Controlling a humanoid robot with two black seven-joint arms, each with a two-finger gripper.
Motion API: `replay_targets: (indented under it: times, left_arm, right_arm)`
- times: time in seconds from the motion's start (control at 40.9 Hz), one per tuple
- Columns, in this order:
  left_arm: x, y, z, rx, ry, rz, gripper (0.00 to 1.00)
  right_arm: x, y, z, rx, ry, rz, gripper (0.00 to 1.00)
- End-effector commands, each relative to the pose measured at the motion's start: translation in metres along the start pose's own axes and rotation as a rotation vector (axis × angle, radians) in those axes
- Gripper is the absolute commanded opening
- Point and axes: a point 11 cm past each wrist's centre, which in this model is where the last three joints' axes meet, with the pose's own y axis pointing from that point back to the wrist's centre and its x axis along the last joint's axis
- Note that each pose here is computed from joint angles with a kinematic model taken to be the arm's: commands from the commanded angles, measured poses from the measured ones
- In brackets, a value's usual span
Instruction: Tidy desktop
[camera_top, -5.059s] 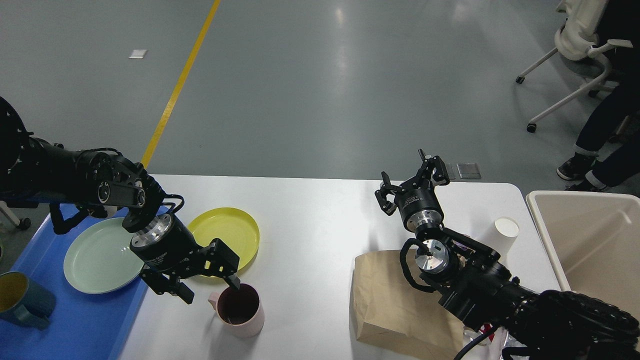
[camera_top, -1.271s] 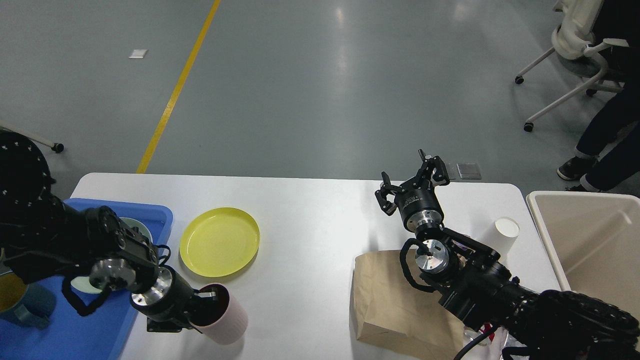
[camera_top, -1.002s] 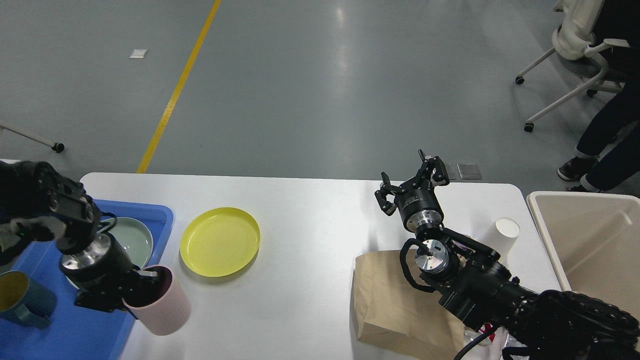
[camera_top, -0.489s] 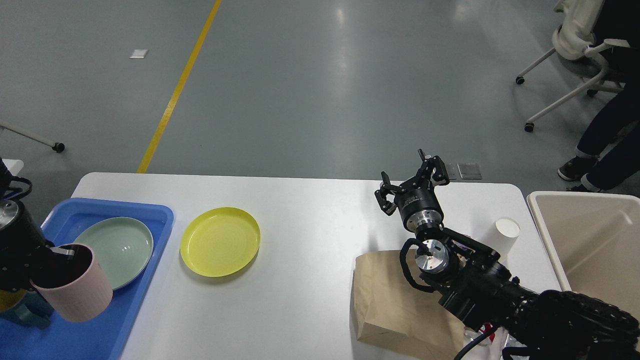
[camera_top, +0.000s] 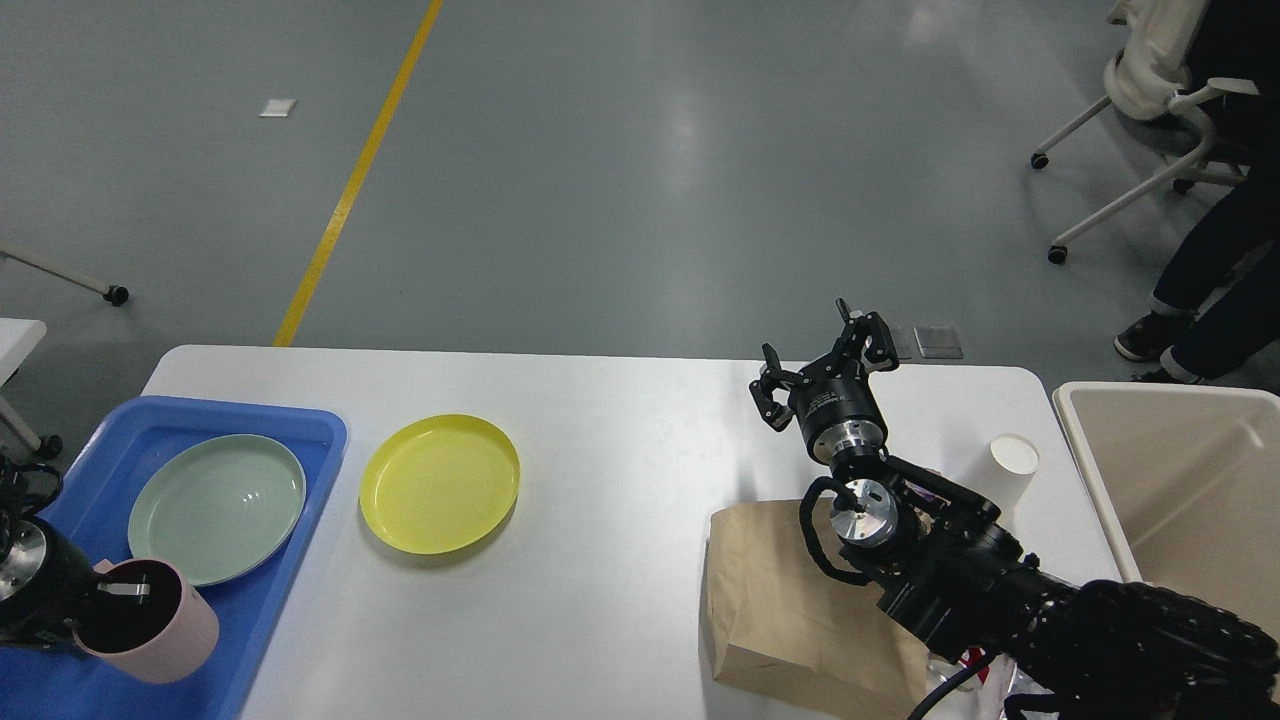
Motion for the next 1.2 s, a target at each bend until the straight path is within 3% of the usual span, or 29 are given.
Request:
replay_targets:
  times: [0.0,0.464,0.513,0.562,0.66,0.709,1.027,1.173]
  left_arm:
    - [-0.001,-0.019,-0.004,0.016,-0.015,0.061,0.00]
    - [-0.011,-0.042,-0.020,0.063,-0.017,0.073,0.00]
    - [-0.011,-0.043,-0.020,0.069,-0.021,0.079,0.08]
    - [-0.011,-0.044,-0.021,0.071,-0.022,0.079,0.25]
    - [-0.013,-0.044,-0.023,0.075,-0.021,0.068,0.67]
    - [-0.013,-0.044,-0.024,0.078,-0.022,0.066,0.98]
    - [-0.011,-0.039,-0.029,0.078,-0.004,0.068,1.00]
    - [0.001,-0.015,-0.034,0.056,0.060,0.042,1.00]
  right_arm:
    - [0.000,0.000,0.000,0.001,-0.001,0.001,1.00]
    - [0.000,0.000,0.000,0.000,0.000,0.001,1.00]
    - [0.000,0.000,0.000,0.000,0.000,0.001,1.00]
    - [0.000,0.000,0.000,0.000,0.000,0.001,1.00]
    - [0.000,0.000,0.000,0.000,0.000,0.001,1.00]
    - [0.000,0.000,0.000,0.000,0.000,0.001,1.00]
    - [0.000,0.000,0.000,0.001,-0.001,0.001,1.00]
    - [0.000,0.000,0.000,0.000,-0.002,0.000,1.00]
